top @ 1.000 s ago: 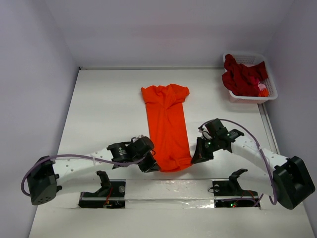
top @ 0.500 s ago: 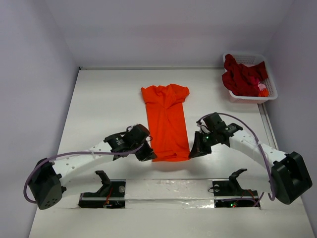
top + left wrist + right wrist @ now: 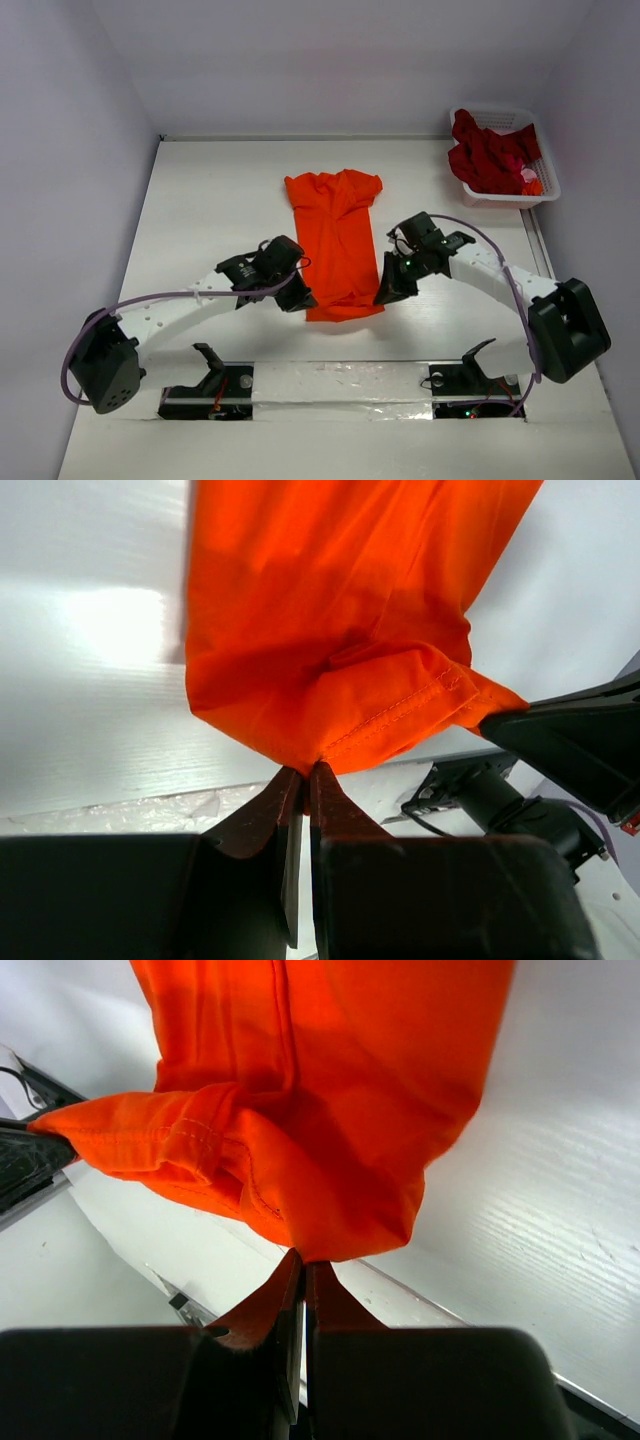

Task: Fold and stack the t-shirts
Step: Fold the folded rectangular tshirt in 1/3 of the way

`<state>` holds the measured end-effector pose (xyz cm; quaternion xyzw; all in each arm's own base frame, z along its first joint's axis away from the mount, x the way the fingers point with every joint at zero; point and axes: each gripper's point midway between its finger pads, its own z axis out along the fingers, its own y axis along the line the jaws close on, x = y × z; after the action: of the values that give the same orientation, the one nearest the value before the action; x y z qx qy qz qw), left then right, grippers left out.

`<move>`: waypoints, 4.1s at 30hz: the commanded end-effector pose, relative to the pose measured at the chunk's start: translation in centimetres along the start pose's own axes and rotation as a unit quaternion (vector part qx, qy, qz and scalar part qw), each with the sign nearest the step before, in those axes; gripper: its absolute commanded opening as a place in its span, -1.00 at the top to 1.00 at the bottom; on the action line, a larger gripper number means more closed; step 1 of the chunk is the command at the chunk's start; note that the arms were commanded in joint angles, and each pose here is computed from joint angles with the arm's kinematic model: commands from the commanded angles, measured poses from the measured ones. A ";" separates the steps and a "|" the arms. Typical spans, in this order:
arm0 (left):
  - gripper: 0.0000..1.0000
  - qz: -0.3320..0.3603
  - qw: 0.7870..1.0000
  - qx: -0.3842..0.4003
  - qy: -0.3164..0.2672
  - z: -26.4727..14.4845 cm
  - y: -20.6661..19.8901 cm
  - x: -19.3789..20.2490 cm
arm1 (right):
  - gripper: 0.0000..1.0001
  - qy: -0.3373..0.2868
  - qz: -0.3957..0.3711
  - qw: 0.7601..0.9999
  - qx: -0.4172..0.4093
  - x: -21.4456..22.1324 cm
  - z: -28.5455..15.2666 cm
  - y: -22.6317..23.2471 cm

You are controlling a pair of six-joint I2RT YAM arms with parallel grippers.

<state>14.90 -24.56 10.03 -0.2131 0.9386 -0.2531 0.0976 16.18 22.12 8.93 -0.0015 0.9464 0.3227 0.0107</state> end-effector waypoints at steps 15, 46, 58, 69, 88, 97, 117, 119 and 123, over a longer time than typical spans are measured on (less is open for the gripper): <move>1.00 0.023 0.999 0.006 -0.022 0.2 -2.2 -4.9 | 1.00 -0.031 -0.023 0.999 0.009 -5.8 -0.1 1.1; 1.00 0.065 0.998 -0.006 -0.020 2.9 -4.3 -12.0 | 1.00 -0.071 -0.013 0.997 0.033 -12.9 -0.2 0.5; 1.00 0.059 0.998 -0.011 -0.022 3.2 -3.6 -12.8 | 1.00 -0.078 -0.005 0.996 0.035 -14.5 0.8 0.5; 1.00 0.061 0.998 -0.012 -0.021 4.4 -3.9 -14.1 | 1.00 -0.084 0.001 0.996 0.031 -16.5 1.8 0.4; 1.00 0.072 0.997 -0.018 -0.024 5.2 -4.7 -16.3 | 1.00 -0.094 0.002 0.995 0.039 -19.2 1.6 0.4; 1.00 0.066 0.997 -0.026 -0.024 6.1 -3.7 -16.5 | 1.00 -0.090 0.011 0.995 0.042 -19.7 2.5 -0.4; 0.46 0.045 0.997 -0.005 -0.062 6.2 -4.4 -19.7 | 0.86 -0.106 -0.017 0.993 0.038 -24.0 2.2 1.0; 0.11 0.047 0.997 -0.002 -0.065 6.2 -4.8 -20.0 | 0.41 -0.114 -0.016 0.993 0.036 -24.5 1.8 1.0; -0.32 0.047 0.996 0.004 -0.070 6.3 -5.3 -20.4 | -0.08 -0.118 -0.010 0.992 0.047 -24.9 1.6 0.3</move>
<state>35.15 -21.61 7.16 -0.1911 0.9449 -0.2197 0.1494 39.93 24.00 7.55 0.0276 0.9524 0.2835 0.1083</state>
